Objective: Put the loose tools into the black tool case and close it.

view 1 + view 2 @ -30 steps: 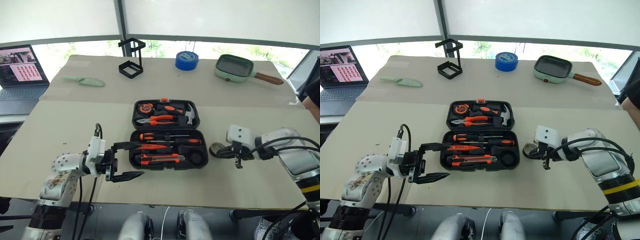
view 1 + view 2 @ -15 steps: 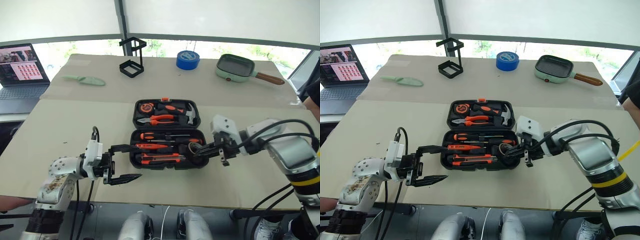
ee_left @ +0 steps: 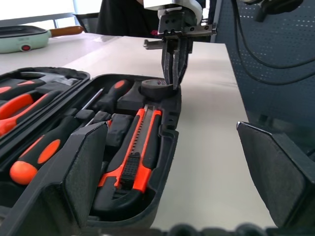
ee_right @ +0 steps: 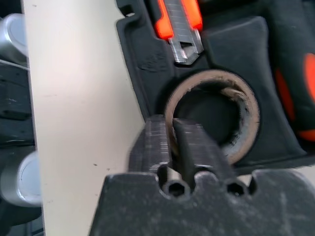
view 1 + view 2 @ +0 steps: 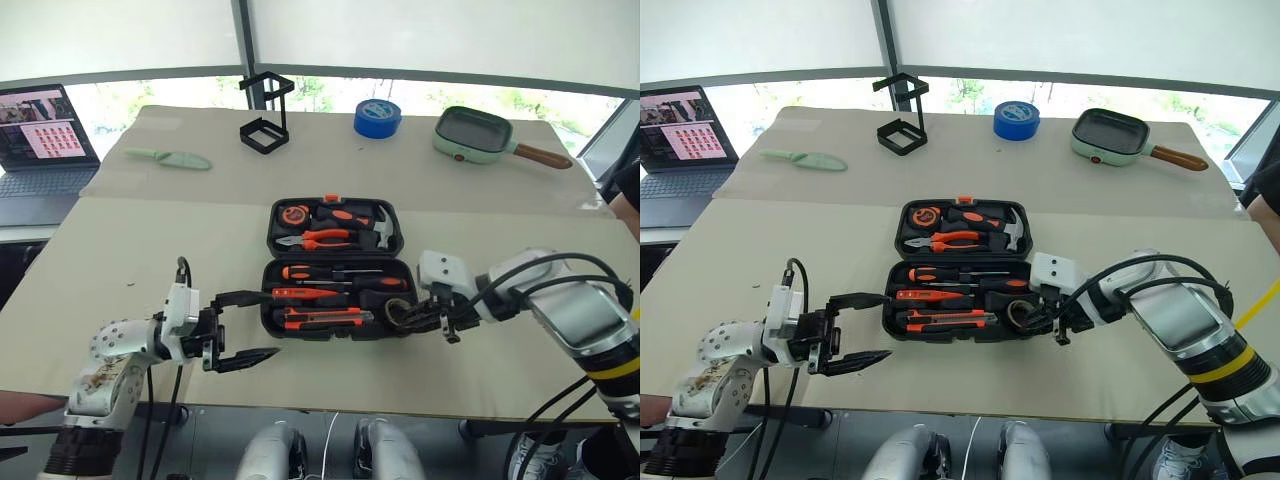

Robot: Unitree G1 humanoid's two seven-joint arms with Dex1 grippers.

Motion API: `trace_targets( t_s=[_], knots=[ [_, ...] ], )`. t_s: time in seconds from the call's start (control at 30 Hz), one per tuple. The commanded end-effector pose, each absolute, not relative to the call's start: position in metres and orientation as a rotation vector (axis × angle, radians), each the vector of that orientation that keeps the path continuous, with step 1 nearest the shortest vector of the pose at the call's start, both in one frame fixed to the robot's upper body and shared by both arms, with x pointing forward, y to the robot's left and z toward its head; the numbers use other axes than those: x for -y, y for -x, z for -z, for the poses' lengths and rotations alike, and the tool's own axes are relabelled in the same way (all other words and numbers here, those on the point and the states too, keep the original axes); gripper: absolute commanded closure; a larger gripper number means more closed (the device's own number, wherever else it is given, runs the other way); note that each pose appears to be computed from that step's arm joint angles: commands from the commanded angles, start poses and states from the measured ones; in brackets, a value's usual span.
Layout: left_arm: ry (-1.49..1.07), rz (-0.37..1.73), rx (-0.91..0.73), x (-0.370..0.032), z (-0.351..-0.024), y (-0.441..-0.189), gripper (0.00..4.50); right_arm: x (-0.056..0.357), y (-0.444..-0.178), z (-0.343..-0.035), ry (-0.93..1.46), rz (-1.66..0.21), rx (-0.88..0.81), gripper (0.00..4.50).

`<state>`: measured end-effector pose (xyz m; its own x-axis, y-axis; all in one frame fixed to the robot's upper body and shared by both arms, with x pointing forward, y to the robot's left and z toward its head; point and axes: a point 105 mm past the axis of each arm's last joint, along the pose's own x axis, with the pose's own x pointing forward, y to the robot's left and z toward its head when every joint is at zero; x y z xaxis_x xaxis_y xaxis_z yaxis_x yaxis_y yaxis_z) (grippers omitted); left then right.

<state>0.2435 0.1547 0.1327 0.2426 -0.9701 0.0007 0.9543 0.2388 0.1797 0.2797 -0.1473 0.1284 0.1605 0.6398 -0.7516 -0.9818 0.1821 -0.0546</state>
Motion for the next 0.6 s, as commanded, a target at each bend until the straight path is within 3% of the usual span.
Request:
trace_targets(
  t_s=[0.03,0.13,0.2,0.27,0.33,0.47,0.6],
  knots=[
    [-0.162,1.267,0.163,-0.159,-0.145,-0.249,0.00,0.144,-0.278,-0.138,0.618,-1.303,-0.599,2.47],
    [-0.165,1.147,0.130,-0.176,-0.146,-0.260,0.00,0.144,-0.275,-0.169,0.489,-1.367,-0.496,1.51],
    [-0.130,1.040,0.095,-0.193,-0.148,-0.270,0.00,0.154,-0.277,-0.193,0.389,-1.388,-0.379,1.51],
    [-0.066,0.912,0.032,-0.211,-0.146,-0.283,0.00,0.172,-0.293,-0.204,0.334,-1.302,-0.270,1.51],
    [-0.126,0.714,-0.135,-0.237,-0.124,-0.302,0.00,0.192,-0.318,-0.202,0.308,-1.136,-0.220,1.51],
    [-0.102,0.565,-0.156,-0.242,-0.116,-0.329,1.03,0.216,-0.352,-0.171,0.491,-0.919,-0.216,2.48],
    [-0.056,0.565,-0.161,-0.220,-0.112,-0.348,2.53,0.212,-0.375,-0.146,0.588,-0.839,-0.167,3.89]
  ],
)
